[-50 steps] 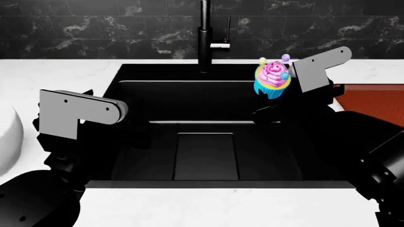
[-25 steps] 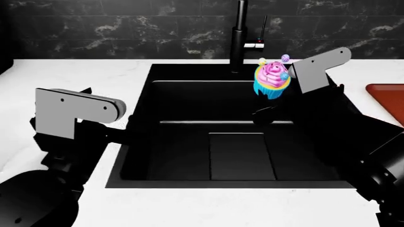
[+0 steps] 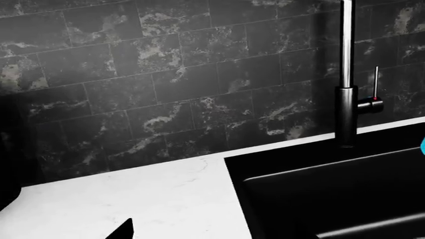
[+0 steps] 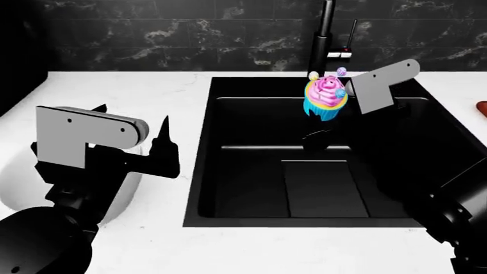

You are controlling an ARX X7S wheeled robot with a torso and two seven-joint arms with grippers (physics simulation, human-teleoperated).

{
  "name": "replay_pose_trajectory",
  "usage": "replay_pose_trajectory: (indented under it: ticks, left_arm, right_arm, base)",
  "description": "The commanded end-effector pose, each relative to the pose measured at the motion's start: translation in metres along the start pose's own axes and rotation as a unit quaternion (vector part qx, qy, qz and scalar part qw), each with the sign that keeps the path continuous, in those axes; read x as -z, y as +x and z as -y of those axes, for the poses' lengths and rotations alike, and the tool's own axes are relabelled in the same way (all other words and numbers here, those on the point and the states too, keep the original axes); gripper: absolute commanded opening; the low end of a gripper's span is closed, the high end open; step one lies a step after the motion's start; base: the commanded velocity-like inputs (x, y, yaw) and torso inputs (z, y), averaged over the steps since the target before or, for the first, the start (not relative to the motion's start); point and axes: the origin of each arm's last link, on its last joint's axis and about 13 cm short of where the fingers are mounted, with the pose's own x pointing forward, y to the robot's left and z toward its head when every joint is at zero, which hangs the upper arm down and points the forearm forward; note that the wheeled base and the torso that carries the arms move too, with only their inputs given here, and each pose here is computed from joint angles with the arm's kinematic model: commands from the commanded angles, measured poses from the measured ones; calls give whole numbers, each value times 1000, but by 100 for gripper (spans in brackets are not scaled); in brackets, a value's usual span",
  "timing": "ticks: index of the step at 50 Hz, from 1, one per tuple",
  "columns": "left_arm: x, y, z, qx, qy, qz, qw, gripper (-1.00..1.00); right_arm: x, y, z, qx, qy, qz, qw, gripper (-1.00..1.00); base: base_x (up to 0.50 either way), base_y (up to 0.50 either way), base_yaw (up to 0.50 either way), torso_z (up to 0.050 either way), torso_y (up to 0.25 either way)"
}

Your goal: Move the fresh-baked cupcake off the tray onto the counter, and place the bowl used for mixing into the sink.

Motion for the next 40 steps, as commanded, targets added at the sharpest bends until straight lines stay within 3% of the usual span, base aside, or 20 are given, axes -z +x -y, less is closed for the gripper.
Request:
replay_pose_trajectory:
  ticks: [1, 16, 37, 40]
  left_arm:
    - [0, 0, 0, 0, 0, 1, 1000, 100]
    - [-1, 1, 0, 0, 0, 3, 1000, 100]
    - [1, -2, -3, -8, -4, 5, 1000, 100]
    - [2, -2, -3, -8, -4, 4, 1000, 100]
  right_arm:
    - [-1, 0, 2, 6, -8, 8, 1000, -100]
    - [-2, 2, 2, 5, -7, 8, 1000, -100]
    - [-6, 4, -7, -12, 4, 18, 1000, -100]
    - [-5, 3, -7, -16, -11, 23, 1000, -100]
  base:
    - [0, 238, 0, 0, 0]
    - [0, 173, 0, 0, 1]
    - [0, 5, 0, 0, 0]
    - [0, 0, 0, 0, 0]
